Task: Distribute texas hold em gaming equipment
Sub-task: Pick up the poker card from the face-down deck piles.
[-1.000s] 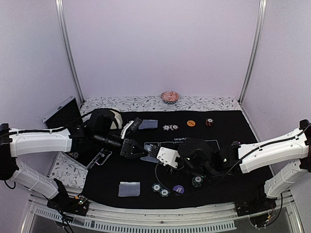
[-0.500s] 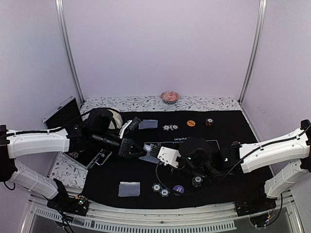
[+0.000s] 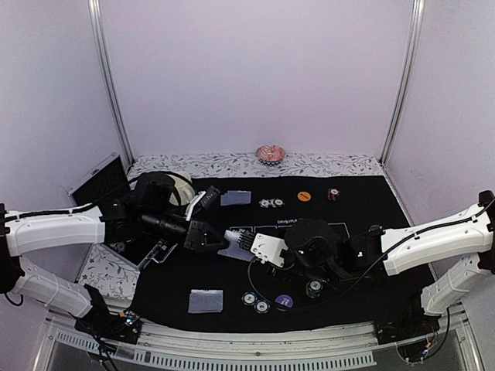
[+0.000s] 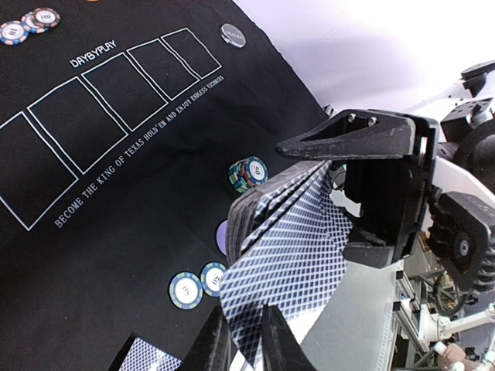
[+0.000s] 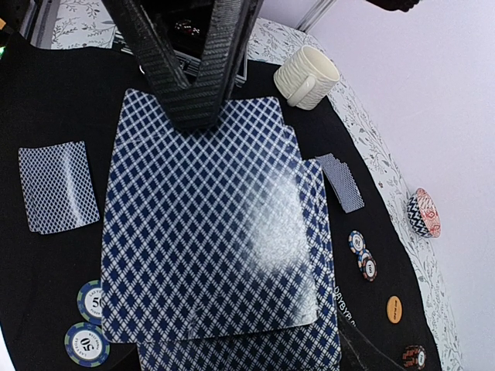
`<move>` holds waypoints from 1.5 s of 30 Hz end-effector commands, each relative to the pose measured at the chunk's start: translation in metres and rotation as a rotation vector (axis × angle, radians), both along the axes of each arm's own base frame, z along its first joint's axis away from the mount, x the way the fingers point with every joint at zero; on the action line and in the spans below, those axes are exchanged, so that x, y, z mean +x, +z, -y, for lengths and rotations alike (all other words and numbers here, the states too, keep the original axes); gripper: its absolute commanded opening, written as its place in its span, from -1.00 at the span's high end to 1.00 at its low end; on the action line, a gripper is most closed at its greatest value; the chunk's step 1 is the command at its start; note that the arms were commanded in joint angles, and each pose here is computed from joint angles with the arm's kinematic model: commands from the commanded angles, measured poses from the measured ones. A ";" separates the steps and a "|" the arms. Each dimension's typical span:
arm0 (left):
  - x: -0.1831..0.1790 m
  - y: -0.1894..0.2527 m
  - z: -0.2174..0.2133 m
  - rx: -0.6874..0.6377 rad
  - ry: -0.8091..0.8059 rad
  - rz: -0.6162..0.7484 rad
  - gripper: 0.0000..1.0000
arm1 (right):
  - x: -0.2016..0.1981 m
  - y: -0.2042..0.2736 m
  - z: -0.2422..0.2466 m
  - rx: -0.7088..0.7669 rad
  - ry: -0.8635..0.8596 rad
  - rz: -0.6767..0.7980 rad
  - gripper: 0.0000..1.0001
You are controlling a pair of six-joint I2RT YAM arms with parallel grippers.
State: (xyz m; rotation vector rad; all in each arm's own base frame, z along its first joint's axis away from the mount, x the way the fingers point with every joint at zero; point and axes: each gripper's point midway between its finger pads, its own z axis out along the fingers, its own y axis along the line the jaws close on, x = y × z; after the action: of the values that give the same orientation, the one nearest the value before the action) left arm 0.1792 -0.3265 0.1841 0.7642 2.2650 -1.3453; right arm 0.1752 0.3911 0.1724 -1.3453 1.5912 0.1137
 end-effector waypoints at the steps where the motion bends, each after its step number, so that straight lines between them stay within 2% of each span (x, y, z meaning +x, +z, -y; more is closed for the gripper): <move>1: -0.002 0.000 -0.007 0.001 0.002 0.003 0.66 | 0.002 0.014 0.002 0.040 -0.013 0.017 -0.12; 4: -0.002 0.002 -0.008 -0.007 0.002 0.005 0.68 | 0.002 0.015 0.002 0.041 -0.013 0.017 -0.12; 16: -0.006 0.007 -0.013 -0.022 0.002 0.004 1.00 | 0.002 0.014 0.002 0.039 -0.013 0.013 -0.12; 38: -0.023 0.071 -0.024 -0.201 -0.064 0.099 1.00 | 0.007 0.008 0.006 0.044 -0.022 -0.015 -0.12; 42: 0.004 0.097 -0.046 -0.207 0.051 0.187 1.00 | 0.006 0.008 0.008 0.047 -0.023 -0.017 -0.12; 45: 0.045 0.115 -0.074 -0.106 0.241 0.307 1.00 | 0.005 0.009 0.010 0.049 -0.022 -0.019 -0.12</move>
State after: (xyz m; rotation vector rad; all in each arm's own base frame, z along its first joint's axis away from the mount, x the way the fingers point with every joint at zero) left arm 0.1835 -0.2812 0.2611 0.7051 2.0263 -1.3889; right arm 0.1808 0.3838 0.1674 -1.3391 1.6135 0.1067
